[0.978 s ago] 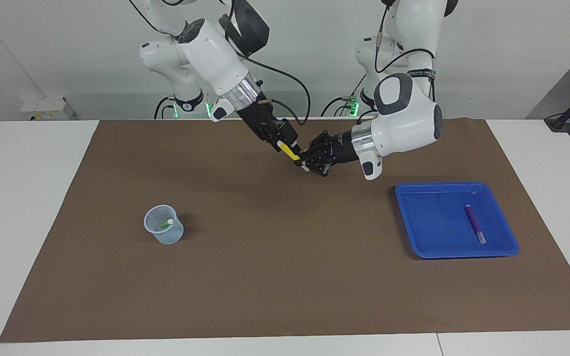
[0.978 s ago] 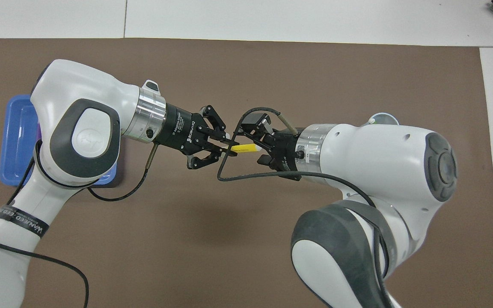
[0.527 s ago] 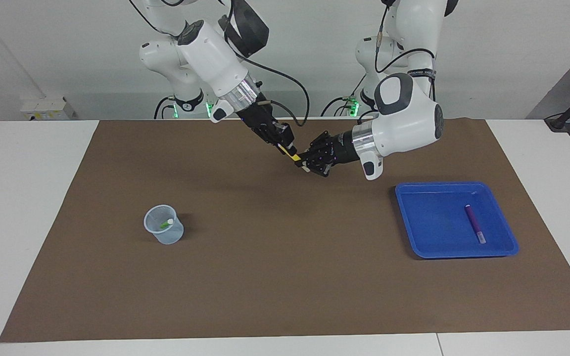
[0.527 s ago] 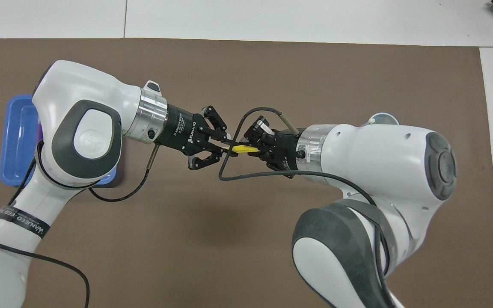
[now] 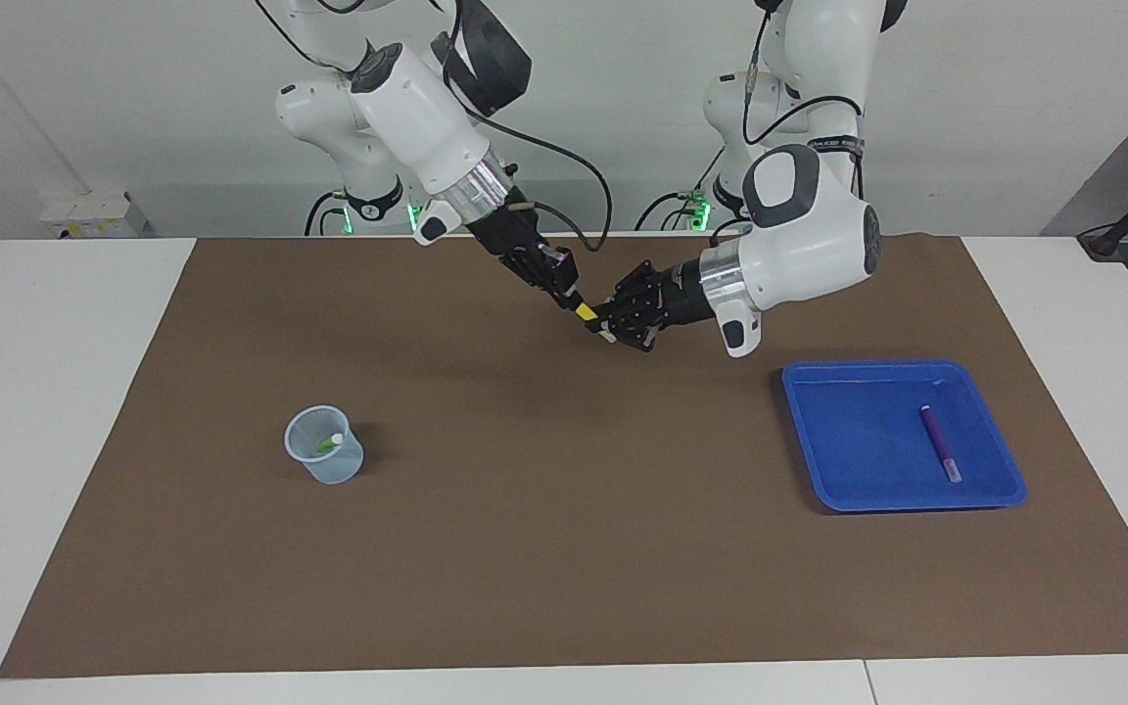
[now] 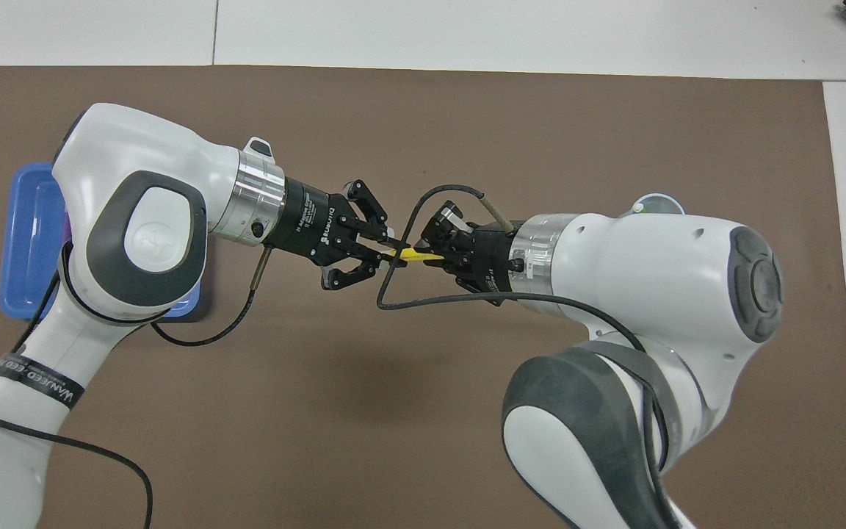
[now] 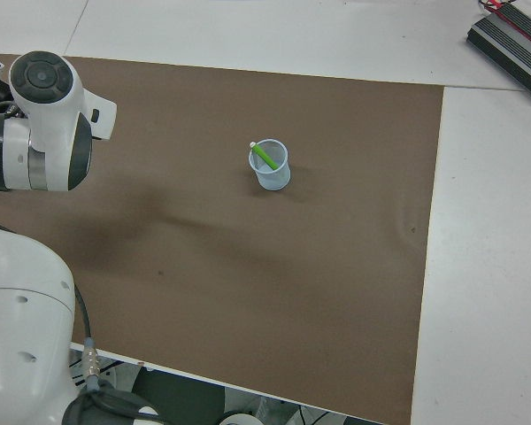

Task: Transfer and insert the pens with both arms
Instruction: 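Close the right gripper on the yellow pen's free end, then open the left gripper and carry the yellow pen to the cup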

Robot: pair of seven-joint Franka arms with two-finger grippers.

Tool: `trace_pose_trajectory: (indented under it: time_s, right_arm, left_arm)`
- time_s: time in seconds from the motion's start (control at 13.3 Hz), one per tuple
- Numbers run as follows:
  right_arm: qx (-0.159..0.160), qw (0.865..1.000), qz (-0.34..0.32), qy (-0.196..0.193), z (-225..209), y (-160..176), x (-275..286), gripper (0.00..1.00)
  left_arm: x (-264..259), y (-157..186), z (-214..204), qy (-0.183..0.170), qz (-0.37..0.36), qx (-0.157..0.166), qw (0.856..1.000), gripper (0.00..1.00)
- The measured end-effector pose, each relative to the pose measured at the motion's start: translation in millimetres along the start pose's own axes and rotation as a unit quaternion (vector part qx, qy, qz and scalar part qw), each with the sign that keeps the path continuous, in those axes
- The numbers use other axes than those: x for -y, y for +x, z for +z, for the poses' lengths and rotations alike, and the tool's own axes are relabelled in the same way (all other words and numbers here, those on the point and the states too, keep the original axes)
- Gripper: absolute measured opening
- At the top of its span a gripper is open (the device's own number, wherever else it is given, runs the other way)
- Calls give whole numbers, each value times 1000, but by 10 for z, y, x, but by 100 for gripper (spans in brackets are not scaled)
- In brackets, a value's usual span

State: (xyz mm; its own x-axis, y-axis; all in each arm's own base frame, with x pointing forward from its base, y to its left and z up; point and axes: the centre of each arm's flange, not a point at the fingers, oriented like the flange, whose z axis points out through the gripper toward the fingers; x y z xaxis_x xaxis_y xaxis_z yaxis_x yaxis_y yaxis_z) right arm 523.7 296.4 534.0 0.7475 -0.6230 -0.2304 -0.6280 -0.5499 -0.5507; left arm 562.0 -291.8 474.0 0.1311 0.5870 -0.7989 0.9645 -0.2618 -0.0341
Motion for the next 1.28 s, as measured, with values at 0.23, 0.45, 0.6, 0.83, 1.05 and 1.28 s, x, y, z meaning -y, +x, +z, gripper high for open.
trace_pose_trajectory:
  time_s: [0.23,0.45,0.6,0.83,1.05,1.28]
  right_arm:
    - [0,1000,0,0,0,0,0,18]
    - [0,1000,0,0,0,0,0,18]
    - [-1,1000,-1,3,-13,-1,14,18]
    - [-2,1000,-6,6,-44,8,36,18]
    - [2,997,-83,-7,-113,178,-29,18]
    - [1,987,-158,-29,-347,572,-158,18]
  left_arm:
    - [0,0,0,0,0,0,1000,17]
    - [0,0,-1,0,0,0,1000,17]
    - [4,-4,12,1,0,0,1000,37]
    - [10,-10,19,2,2,-3,1000,74]
    - [31,-23,-12,4,13,-25,1000,100]
    - [64,-14,-59,9,34,-71,997,100]
